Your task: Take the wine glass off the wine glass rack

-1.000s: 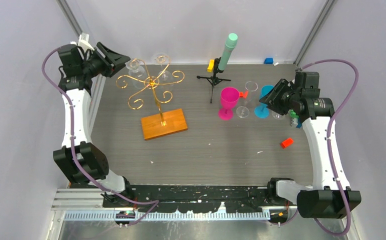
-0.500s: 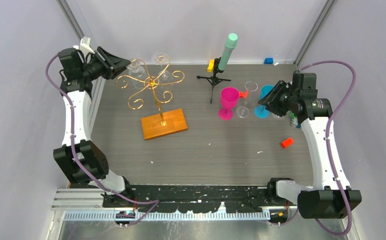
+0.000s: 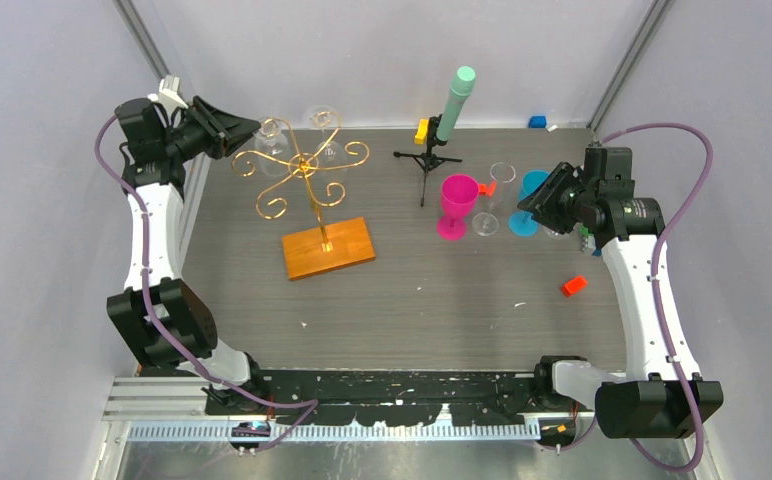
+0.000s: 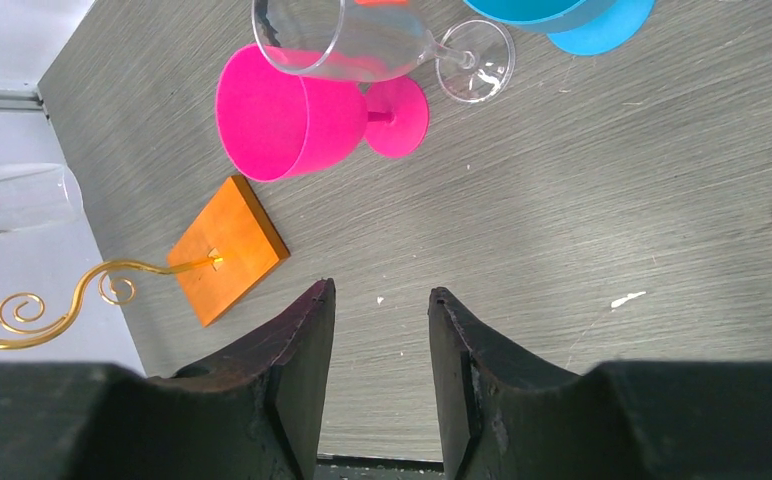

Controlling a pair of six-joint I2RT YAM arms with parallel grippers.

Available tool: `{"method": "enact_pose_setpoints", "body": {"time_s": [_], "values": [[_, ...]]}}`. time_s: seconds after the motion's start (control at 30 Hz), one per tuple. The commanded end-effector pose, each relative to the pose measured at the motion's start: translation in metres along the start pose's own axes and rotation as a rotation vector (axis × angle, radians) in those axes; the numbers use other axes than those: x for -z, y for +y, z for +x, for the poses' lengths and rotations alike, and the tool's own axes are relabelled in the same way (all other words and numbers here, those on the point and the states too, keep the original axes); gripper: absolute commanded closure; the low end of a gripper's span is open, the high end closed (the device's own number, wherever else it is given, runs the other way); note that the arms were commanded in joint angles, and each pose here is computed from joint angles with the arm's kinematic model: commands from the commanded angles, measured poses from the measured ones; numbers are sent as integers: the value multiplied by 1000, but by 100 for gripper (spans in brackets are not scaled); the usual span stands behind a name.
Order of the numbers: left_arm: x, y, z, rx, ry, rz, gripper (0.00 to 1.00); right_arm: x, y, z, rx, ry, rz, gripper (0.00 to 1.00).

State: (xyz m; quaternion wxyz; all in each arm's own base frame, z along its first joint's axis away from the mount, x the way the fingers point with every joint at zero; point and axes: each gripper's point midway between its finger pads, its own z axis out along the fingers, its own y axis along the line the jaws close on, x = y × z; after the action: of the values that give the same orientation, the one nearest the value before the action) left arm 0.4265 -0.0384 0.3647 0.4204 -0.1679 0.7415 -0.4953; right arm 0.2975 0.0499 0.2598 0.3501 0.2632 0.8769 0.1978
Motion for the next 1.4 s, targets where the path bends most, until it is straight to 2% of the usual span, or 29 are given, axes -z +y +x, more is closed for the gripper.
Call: {"method": "enact_pose_setpoints", "body": {"time_s": [0.0,0.17,0.7,0.77,0.87,0.9,1.1,1.37], "values": [[4,-21,-3,-38,5,85,75,8,8,-9,6,-54,-28,55],[2,-20,-5,-21,3,95,81,8,7,-8,17,-59,-31,58],[-5,-11,-7,3,14,96,81,6,4,-8,26,-66,-26,58],[-5,-12,-7,2,16,98,86,5,4,-9,26,-68,-27,58],[-4,-16,-8,-8,12,106,99,5,4,-9,26,-68,-26,58],[-3,-19,-9,-13,10,110,100,5,4,-9,27,-68,-27,59],[4,-42,-18,-47,-38,135,100,7,5,-9,24,-75,-32,59],[5,-61,-36,-17,-119,196,100,5,5,-8,22,-74,-33,59]]}}
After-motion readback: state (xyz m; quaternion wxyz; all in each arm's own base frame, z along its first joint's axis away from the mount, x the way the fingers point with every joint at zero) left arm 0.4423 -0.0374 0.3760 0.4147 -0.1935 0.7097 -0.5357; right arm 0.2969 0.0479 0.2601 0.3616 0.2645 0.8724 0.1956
